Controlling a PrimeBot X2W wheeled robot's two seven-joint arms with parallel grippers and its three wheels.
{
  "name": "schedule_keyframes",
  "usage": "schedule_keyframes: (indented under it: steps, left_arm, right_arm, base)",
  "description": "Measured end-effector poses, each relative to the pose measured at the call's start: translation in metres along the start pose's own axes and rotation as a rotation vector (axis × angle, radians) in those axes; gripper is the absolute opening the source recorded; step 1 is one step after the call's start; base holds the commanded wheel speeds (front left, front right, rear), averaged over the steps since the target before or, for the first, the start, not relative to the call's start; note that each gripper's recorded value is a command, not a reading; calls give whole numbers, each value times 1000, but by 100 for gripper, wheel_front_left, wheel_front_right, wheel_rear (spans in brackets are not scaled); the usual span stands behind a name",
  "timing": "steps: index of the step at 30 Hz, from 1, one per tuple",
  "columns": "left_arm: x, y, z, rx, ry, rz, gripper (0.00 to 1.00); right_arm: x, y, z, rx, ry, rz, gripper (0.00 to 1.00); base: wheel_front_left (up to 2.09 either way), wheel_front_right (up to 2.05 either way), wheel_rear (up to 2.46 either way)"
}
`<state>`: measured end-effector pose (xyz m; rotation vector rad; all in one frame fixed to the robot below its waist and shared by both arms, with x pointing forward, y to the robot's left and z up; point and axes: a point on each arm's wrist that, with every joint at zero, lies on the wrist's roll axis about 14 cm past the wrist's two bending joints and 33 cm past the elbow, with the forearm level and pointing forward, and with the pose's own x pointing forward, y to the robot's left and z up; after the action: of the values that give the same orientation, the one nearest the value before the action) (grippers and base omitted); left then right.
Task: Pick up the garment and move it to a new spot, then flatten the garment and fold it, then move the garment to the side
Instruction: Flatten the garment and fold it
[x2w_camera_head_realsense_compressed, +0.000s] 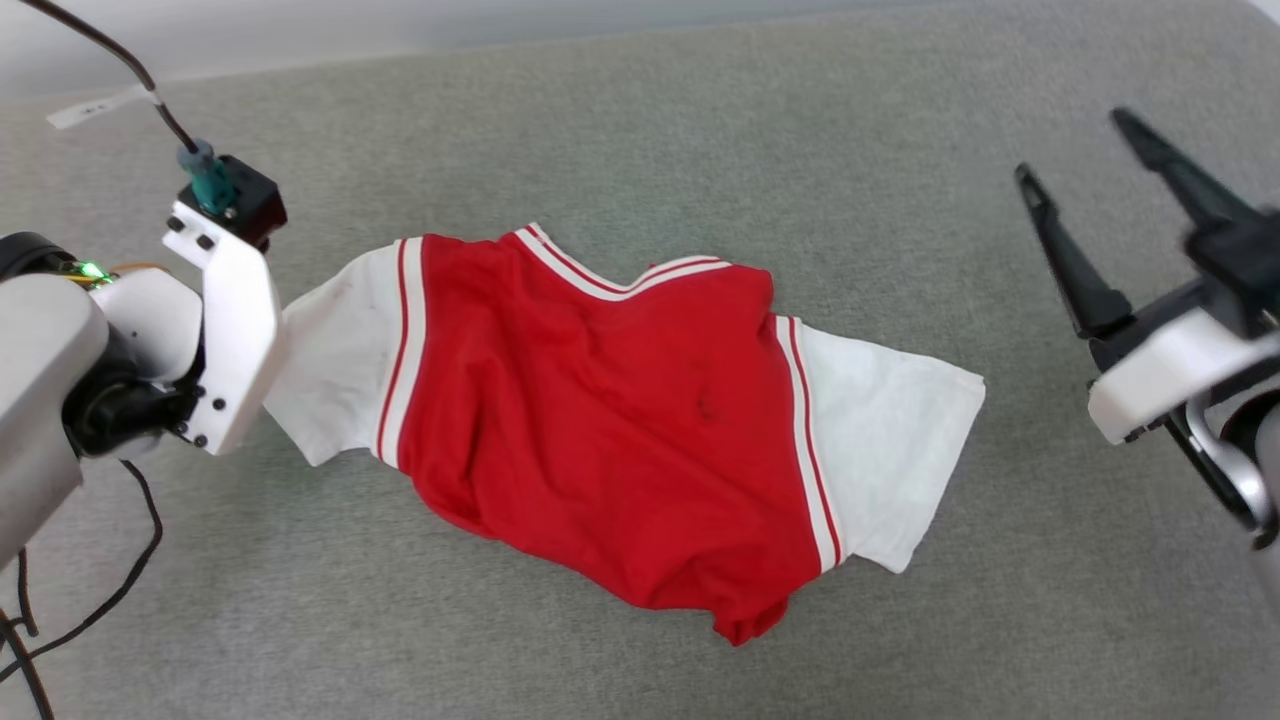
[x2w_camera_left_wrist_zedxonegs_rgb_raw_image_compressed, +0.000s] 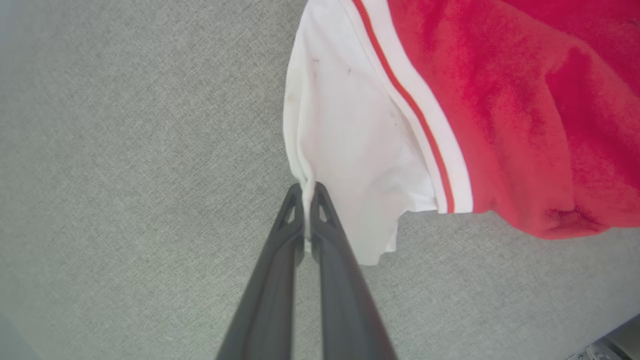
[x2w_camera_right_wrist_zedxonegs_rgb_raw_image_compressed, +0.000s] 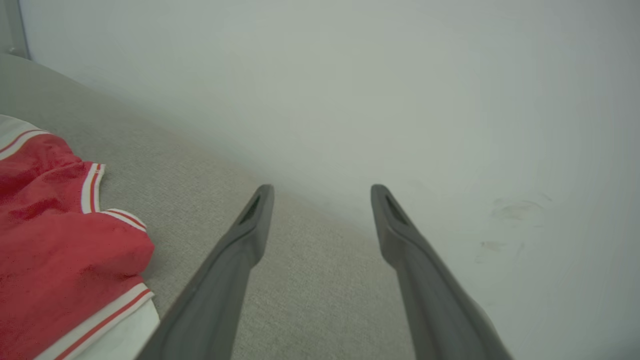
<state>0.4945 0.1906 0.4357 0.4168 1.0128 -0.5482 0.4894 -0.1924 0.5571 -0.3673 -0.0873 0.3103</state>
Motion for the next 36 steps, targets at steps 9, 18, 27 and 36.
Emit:
schedule_keyframes:
  steps: [9, 18, 27, 36]
  left_arm:
    - [-21, -11, 3, 36, -66, 4, 0]
    - [-13, -13, 5, 38, -82, -2, 0]
    - [3, -12, 3, 28, -75, -18, 0]
    - [0, -11, 0, 16, -86, -10, 0]
  right_arm:
    - [-13, 28, -49, 59, 609, 301, 100]
    - [-44, 50, -101, 126, 1045, 462, 100]
    - [-46, 95, -156, 207, 1196, 538, 100]
    - [-44, 97, -159, 205, 1107, 524, 0]
  base:
    - [0, 0, 0]
    - [0, 0, 0]
    - [0, 0, 0]
    - [0, 0, 0]
